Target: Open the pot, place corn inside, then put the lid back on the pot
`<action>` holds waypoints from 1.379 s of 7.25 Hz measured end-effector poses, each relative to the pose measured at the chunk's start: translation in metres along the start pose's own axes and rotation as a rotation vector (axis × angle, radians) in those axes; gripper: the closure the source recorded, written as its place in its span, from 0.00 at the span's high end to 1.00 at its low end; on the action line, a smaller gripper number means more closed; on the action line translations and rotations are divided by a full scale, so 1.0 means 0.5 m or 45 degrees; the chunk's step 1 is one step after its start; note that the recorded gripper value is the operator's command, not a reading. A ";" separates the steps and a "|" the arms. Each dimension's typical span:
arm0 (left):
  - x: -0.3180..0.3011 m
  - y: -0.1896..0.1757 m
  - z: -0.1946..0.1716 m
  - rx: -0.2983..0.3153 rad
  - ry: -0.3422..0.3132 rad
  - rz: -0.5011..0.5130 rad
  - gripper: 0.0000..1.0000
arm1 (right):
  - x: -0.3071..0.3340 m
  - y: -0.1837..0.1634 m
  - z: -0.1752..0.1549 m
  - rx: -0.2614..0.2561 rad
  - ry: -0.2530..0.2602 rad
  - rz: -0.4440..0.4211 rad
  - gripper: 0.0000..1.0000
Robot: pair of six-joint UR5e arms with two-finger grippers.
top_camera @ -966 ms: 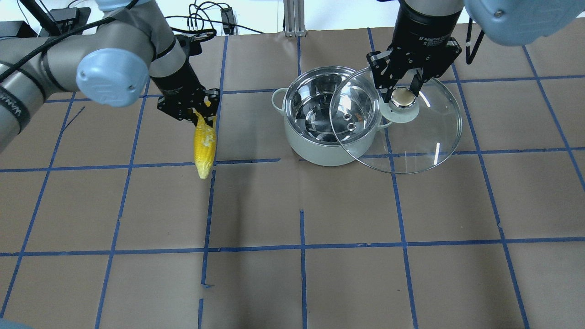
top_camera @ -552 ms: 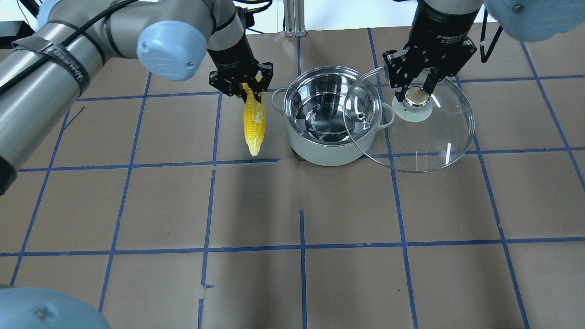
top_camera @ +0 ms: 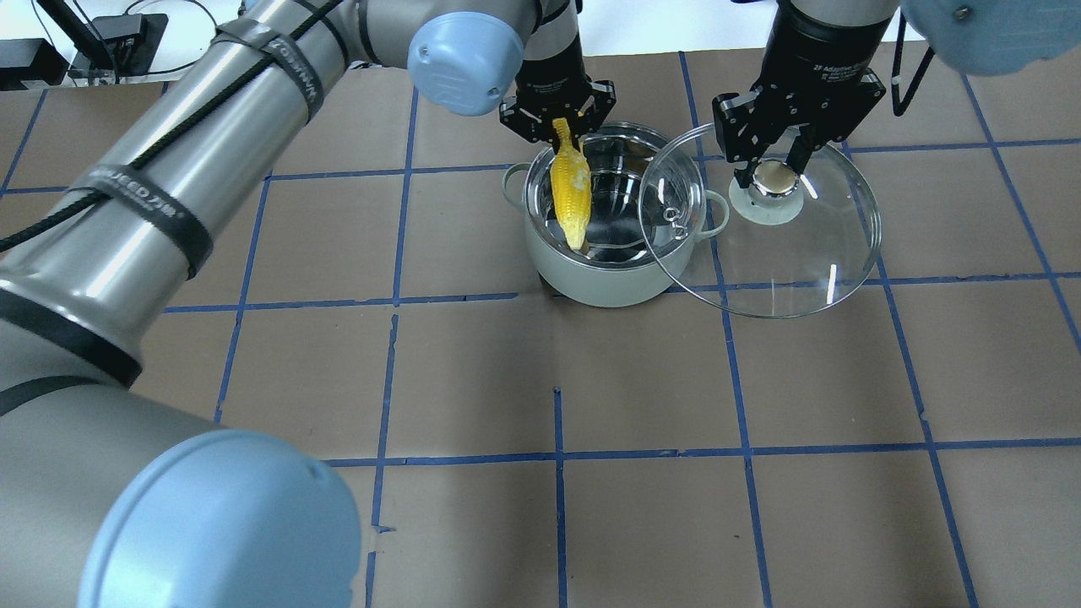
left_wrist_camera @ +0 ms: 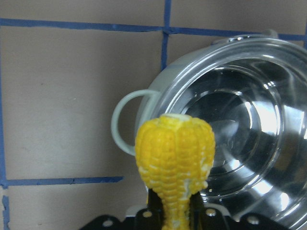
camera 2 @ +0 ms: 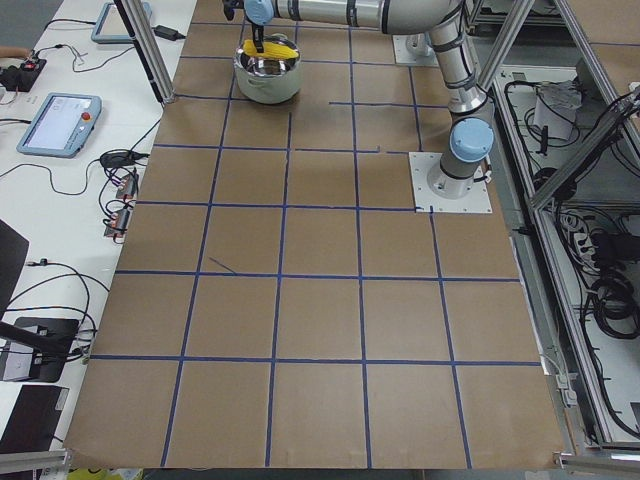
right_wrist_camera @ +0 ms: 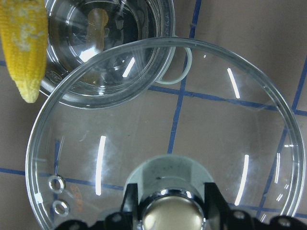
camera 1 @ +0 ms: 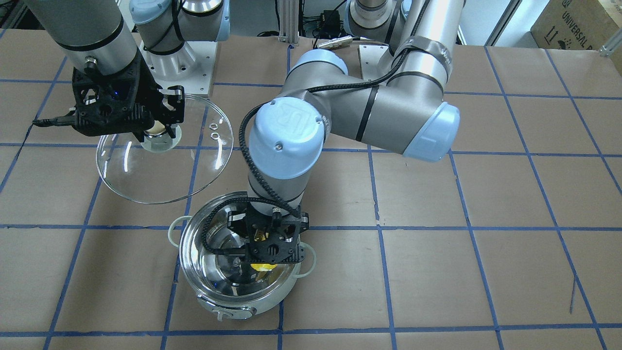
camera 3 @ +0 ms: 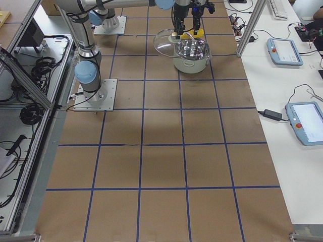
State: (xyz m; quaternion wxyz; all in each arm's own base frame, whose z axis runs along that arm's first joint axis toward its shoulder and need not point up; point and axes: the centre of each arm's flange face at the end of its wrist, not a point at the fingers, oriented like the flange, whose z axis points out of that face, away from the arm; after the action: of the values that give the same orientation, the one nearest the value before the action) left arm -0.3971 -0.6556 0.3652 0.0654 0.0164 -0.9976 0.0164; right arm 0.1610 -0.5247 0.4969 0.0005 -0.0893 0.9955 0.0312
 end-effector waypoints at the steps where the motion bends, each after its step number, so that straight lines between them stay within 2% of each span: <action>1: 0.023 -0.014 0.023 0.002 0.000 0.012 1.00 | 0.002 0.000 0.001 -0.002 0.000 0.001 0.40; 3: 0.028 -0.025 0.054 -0.016 -0.005 0.023 1.00 | 0.006 0.001 0.004 -0.013 0.001 0.002 0.40; 6: 0.004 -0.035 0.040 -0.019 -0.009 0.037 1.00 | 0.007 0.000 0.005 -0.016 0.001 0.005 0.40; 7: -0.018 -0.039 0.021 -0.025 -0.014 0.042 1.00 | 0.007 0.000 0.004 -0.014 0.001 0.006 0.40; 9: -0.116 -0.035 -0.048 -0.086 -0.063 0.148 1.00 | 0.006 -0.001 0.003 -0.005 0.001 0.006 0.40; 10: -0.177 -0.022 -0.092 -0.093 -0.089 0.181 1.00 | 0.006 -0.001 0.004 -0.006 0.001 0.007 0.40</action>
State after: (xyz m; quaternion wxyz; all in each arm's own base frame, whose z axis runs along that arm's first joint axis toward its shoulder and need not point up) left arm -0.3030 -0.6622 0.3994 0.0298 -0.0561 -0.9979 -0.0161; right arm 0.1583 -0.5256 0.4948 -0.0002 -0.0866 0.9957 0.0337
